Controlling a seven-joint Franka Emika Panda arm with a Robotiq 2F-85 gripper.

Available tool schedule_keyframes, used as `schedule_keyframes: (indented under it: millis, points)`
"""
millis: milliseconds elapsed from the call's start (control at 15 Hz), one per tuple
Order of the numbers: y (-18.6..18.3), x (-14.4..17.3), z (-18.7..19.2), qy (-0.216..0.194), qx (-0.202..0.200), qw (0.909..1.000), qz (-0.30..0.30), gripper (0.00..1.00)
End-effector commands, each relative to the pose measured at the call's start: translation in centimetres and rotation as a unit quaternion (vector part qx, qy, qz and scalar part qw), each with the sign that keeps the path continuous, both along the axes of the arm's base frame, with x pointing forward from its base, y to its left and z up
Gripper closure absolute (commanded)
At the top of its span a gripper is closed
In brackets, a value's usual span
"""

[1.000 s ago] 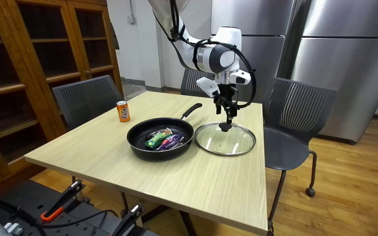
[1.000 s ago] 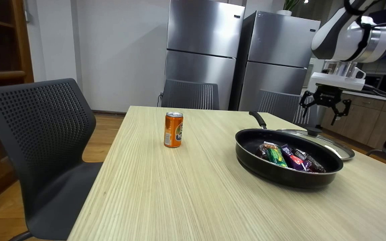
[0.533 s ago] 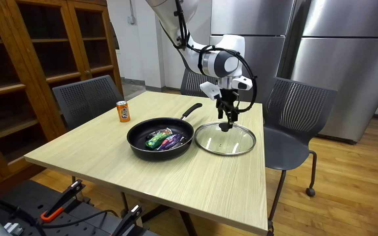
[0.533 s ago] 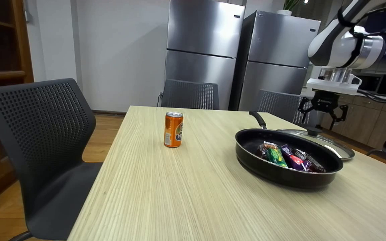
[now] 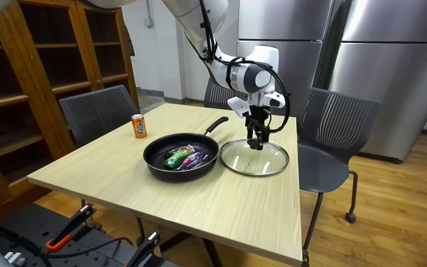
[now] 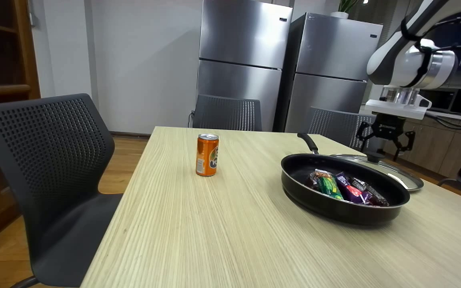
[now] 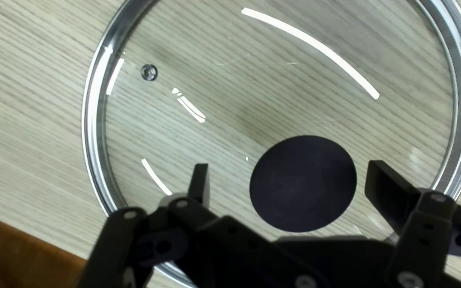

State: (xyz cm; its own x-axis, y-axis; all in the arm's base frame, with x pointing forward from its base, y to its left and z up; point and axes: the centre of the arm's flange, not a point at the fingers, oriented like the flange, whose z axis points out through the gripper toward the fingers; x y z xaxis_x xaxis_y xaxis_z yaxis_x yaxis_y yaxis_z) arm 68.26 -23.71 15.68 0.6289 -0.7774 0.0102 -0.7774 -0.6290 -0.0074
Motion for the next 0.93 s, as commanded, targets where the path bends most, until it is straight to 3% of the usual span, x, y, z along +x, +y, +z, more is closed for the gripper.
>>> schedule_keyframes:
  millis: [0, 200, 267, 400, 600, 867]
  points:
    - [-0.18, 0.55, 0.28, -0.002, 0.013, 0.9999, -0.01, 0.0]
    - [-0.3, 0.43, 0.29, -0.003, 0.01, 0.9999, -0.012, 0.0]
    - [-0.29, 0.39, 0.27, -0.005, 0.005, 0.9999, -0.012, 0.25]
    - [-0.14, 0.33, 0.29, -0.007, 0.005, 0.9999, -0.01, 0.32]
    - [0.28, 0.19, 0.39, -0.01, 0.004, 0.9999, -0.004, 0.58]
    - [0.69, -0.34, 0.79, -0.019, -0.002, 0.9998, -0.001, 0.61]
